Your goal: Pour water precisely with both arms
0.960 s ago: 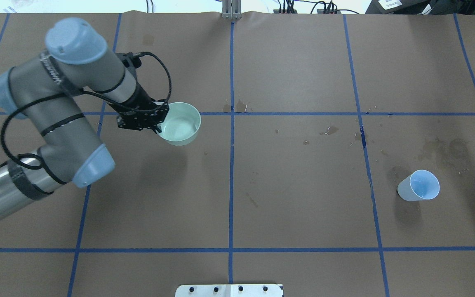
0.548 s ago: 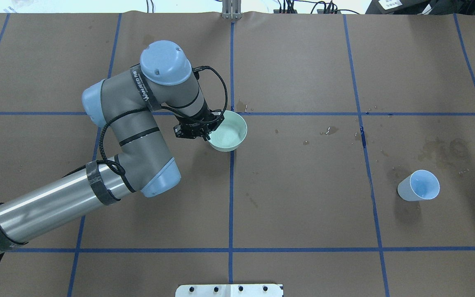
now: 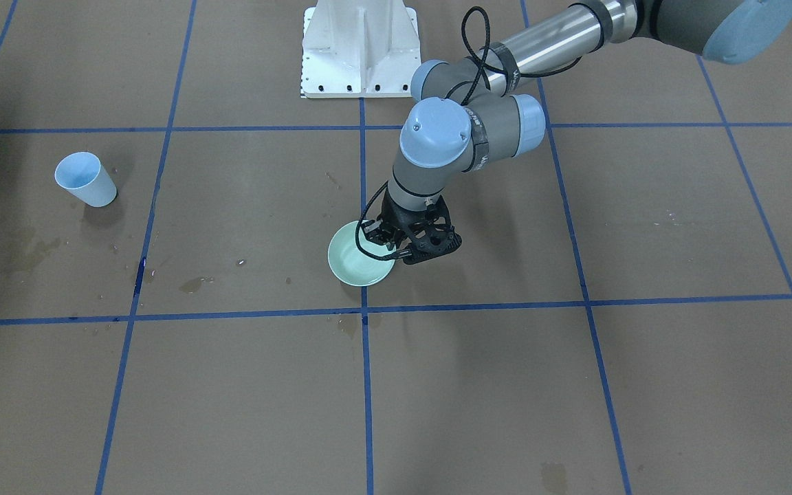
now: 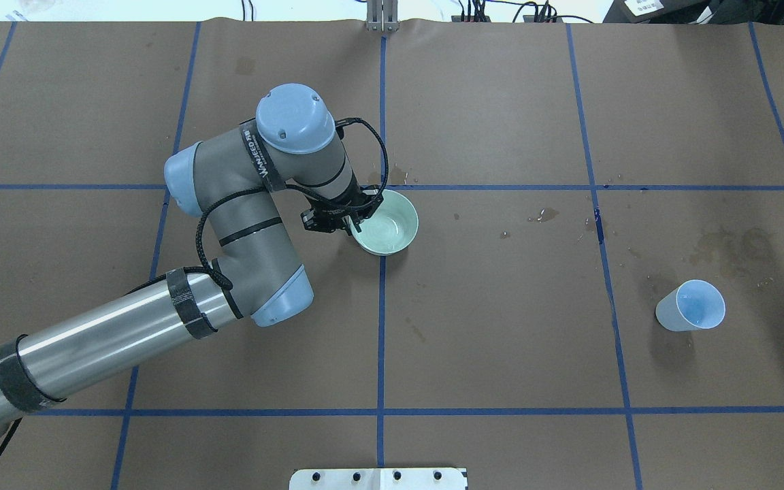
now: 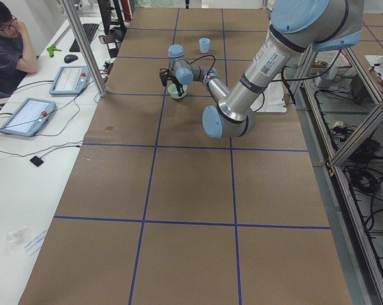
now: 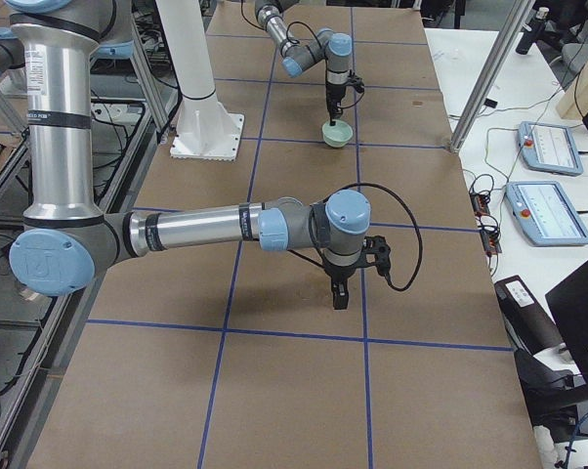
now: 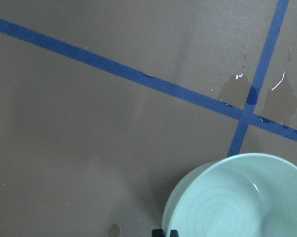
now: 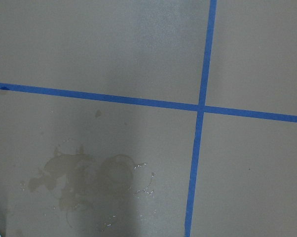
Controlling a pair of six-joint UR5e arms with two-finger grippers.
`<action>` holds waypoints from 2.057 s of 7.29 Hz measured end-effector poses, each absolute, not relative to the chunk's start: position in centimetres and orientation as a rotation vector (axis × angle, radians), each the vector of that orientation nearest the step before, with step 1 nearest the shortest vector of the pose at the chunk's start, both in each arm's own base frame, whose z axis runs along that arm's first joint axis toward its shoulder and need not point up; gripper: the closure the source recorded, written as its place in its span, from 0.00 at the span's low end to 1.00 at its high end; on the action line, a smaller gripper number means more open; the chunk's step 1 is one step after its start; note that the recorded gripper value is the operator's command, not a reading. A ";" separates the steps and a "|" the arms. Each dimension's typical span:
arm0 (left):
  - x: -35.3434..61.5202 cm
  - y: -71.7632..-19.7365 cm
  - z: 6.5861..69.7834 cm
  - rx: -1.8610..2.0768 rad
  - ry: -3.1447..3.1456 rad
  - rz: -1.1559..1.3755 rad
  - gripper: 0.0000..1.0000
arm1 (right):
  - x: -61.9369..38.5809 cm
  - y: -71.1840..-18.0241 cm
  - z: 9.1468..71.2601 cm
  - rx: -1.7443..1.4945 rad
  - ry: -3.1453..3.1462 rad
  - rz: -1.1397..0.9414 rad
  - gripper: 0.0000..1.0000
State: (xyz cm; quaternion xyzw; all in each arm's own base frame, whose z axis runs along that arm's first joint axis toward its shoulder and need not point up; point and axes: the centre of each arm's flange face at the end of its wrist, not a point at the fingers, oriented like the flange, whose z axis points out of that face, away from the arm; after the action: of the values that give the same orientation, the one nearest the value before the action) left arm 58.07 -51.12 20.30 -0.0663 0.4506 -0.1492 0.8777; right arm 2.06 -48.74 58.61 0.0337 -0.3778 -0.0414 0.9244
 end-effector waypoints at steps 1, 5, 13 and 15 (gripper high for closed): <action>58.1 -51.1 20.3 -0.137 0.940 -0.309 0.00 | 2.0 -48.7 58.6 0.070 -0.776 -0.085 0.00; 51.9 -52.5 17.4 -0.103 0.955 -0.343 0.00 | 1.1 -48.0 50.4 0.137 -0.753 0.045 0.00; 42.7 -50.4 22.6 -0.064 0.849 -0.309 0.00 | -25.8 -28.7 36.7 0.294 -0.549 0.414 0.00; 42.4 -50.3 23.3 -0.065 0.843 -0.309 0.00 | -31.1 -23.4 37.6 0.424 -0.465 0.447 0.01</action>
State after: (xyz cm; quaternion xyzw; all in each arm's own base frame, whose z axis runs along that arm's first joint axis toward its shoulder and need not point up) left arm 42.43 -50.33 23.32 -0.0314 0.4073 -0.1492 0.9005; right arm -31.13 -23.44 37.56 0.2067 -0.2268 0.2178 0.9265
